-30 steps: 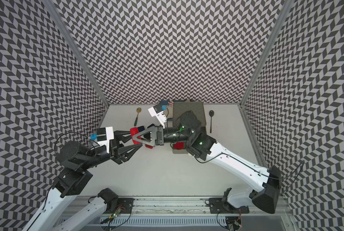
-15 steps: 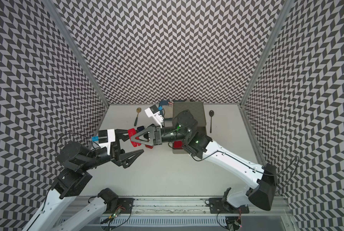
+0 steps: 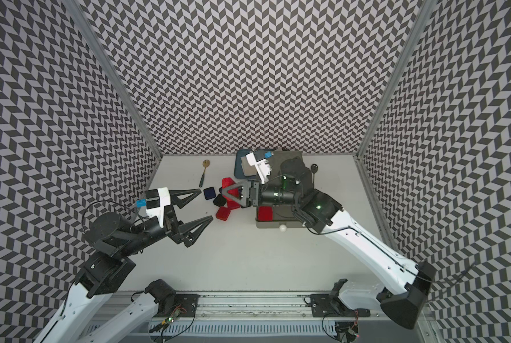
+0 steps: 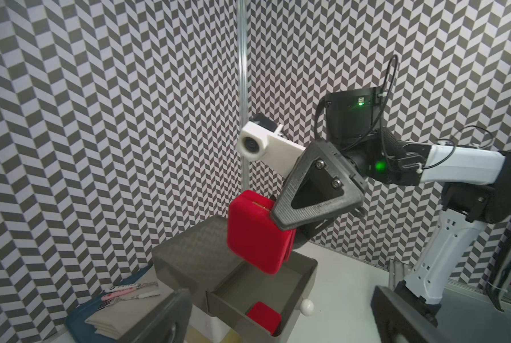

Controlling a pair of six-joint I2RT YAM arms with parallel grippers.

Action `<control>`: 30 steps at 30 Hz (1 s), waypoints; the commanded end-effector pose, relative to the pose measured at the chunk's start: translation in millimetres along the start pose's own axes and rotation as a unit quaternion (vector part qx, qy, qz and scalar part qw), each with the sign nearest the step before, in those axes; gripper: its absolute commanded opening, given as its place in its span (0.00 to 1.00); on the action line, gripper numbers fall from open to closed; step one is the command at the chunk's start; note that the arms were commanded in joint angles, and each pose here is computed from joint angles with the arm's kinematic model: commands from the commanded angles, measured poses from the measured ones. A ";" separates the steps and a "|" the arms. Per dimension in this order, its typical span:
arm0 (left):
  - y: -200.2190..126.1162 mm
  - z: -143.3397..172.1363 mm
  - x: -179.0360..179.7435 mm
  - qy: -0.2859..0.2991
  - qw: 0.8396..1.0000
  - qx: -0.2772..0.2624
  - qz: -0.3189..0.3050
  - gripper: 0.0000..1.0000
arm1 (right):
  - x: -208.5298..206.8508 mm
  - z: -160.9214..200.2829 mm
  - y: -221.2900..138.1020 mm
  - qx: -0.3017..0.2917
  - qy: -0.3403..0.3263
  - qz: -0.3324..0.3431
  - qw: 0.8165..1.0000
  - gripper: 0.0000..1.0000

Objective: Place the brooch boxes into the drawer by color
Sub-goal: Place the brooch box in the drawer.

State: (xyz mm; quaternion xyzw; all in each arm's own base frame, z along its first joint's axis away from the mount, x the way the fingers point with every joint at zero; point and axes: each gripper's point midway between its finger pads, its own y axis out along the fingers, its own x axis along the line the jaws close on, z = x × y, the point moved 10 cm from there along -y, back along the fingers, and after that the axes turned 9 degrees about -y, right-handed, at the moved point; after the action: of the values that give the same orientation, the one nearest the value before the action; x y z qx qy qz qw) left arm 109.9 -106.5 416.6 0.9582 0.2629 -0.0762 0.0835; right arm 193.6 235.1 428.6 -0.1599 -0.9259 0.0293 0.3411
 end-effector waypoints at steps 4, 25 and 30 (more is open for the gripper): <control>4.9 8.2 12.1 -0.022 0.998 0.003 -0.055 1.00 | -45.7 36.1 -40.0 0.076 -0.085 0.285 0.952 0.72; 9.9 26.3 19.8 -0.026 0.997 0.035 -0.066 1.00 | -125.8 67.3 -44.9 0.153 -0.068 0.425 0.890 0.73; 14.4 29.8 21.2 -0.029 0.997 0.039 -0.056 1.00 | -132.8 70.2 -38.9 0.165 -0.065 0.426 0.887 0.74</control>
State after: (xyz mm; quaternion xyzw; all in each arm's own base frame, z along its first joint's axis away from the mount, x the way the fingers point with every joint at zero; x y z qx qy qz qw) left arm 131.9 -112.4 387.5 0.9393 0.3157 -0.1233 0.0539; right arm 226.5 158.4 297.5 -0.4719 -0.7688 0.3404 0.2653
